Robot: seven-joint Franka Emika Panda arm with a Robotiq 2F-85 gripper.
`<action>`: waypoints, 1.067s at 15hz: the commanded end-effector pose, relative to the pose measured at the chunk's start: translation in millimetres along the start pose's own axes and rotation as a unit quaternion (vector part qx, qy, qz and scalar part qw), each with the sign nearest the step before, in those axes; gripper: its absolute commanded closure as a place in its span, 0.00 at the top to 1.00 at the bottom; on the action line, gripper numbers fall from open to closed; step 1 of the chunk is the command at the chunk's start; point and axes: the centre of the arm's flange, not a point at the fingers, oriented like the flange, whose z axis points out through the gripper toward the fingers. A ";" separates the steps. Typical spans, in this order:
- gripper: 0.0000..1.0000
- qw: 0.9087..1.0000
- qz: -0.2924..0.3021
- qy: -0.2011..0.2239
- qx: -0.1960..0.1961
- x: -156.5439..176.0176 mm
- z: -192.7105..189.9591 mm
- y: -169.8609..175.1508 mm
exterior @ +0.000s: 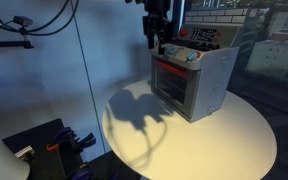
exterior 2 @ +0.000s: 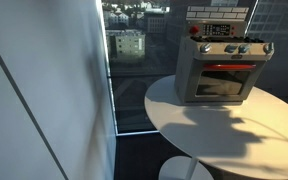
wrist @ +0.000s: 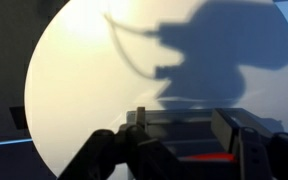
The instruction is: Turn the knob on the right towards the left
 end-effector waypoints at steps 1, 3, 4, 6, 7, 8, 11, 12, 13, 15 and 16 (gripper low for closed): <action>1.00 0.999 -0.006 -0.040 -0.009 -12.0 -13.2 3.5; 1.00 0.998 -0.009 -0.067 -0.014 -20.4 -13.1 3.8; 1.00 0.997 -0.010 -0.078 -0.017 -24.8 -13.0 3.7; 1.00 0.995 -0.013 -0.099 -0.023 -34.4 -12.7 4.1; 1.00 0.994 -0.015 -0.108 -0.027 -39.9 -12.6 4.8; 1.00 0.993 -0.017 -0.112 -0.031 -44.3 -12.6 5.3; 1.00 0.992 -0.022 -0.118 -0.043 -58.6 -13.2 7.2; 1.00 0.992 -0.024 -0.118 -0.045 -63.2 -13.0 7.9; 1.00 0.992 -0.025 -0.117 -0.047 -66.8 -13.1 8.7; 1.00 0.992 -0.026 -0.116 -0.048 -72.8 -13.0 9.5; 1.00 0.992 -0.026 -0.116 -0.048 -75.1 -13.0 9.8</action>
